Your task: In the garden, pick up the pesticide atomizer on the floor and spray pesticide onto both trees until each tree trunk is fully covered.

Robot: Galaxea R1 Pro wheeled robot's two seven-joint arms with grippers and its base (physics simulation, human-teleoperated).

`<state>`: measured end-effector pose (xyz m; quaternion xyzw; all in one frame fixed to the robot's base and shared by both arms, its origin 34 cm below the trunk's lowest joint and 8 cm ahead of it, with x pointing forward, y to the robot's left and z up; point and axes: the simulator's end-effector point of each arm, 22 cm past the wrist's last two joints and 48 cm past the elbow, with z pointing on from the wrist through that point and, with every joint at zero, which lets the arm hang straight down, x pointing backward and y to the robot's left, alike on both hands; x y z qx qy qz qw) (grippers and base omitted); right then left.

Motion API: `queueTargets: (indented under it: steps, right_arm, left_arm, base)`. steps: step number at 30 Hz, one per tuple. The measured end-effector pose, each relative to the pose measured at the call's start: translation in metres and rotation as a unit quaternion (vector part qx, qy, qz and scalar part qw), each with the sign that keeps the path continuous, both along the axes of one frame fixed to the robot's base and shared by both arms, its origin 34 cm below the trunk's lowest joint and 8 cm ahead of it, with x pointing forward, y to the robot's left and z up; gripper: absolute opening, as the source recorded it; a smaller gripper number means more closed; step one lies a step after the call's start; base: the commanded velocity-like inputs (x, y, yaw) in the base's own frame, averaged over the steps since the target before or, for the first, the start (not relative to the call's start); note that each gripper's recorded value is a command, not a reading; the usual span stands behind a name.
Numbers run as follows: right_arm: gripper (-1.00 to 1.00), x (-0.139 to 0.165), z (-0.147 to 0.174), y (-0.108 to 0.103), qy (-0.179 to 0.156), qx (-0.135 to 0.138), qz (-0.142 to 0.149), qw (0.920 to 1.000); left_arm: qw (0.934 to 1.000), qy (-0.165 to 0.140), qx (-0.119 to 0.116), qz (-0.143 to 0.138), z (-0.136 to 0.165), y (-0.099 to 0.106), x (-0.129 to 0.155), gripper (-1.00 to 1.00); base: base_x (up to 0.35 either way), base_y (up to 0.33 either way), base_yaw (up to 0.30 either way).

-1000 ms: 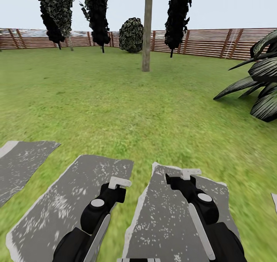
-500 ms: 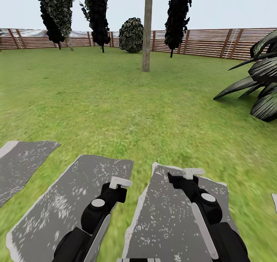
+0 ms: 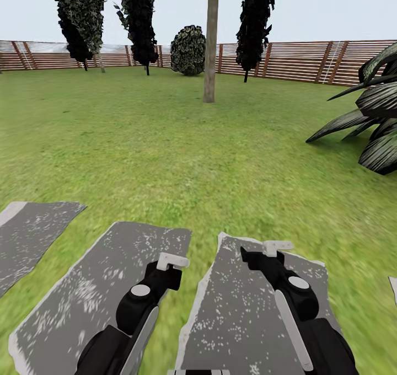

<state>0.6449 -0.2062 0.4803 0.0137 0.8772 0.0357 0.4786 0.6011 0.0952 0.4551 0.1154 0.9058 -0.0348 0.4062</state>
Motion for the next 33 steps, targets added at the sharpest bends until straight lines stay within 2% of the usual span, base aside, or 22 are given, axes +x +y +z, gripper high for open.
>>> queueTargets:
  steps: [10, 33]
  right_arm:
    - [1.0, 0.0006, 0.0012, -0.0003, -0.003, -0.001, 0.0, 1.0]
    - [1.0, 0.0, 0.0005, 0.0001, 0.0, -0.001, 0.001, 1.0]
  left_arm:
    - [1.0, -0.001, -0.002, 0.001, 0.0006, 0.0, 0.0003, -1.0]
    - [1.0, -0.002, -0.003, 0.002, 0.0024, -0.0012, 0.0009, -1.0]
  base:
    - [0.141, 0.0, 0.0]
    - [0.323, 0.0, 0.0]
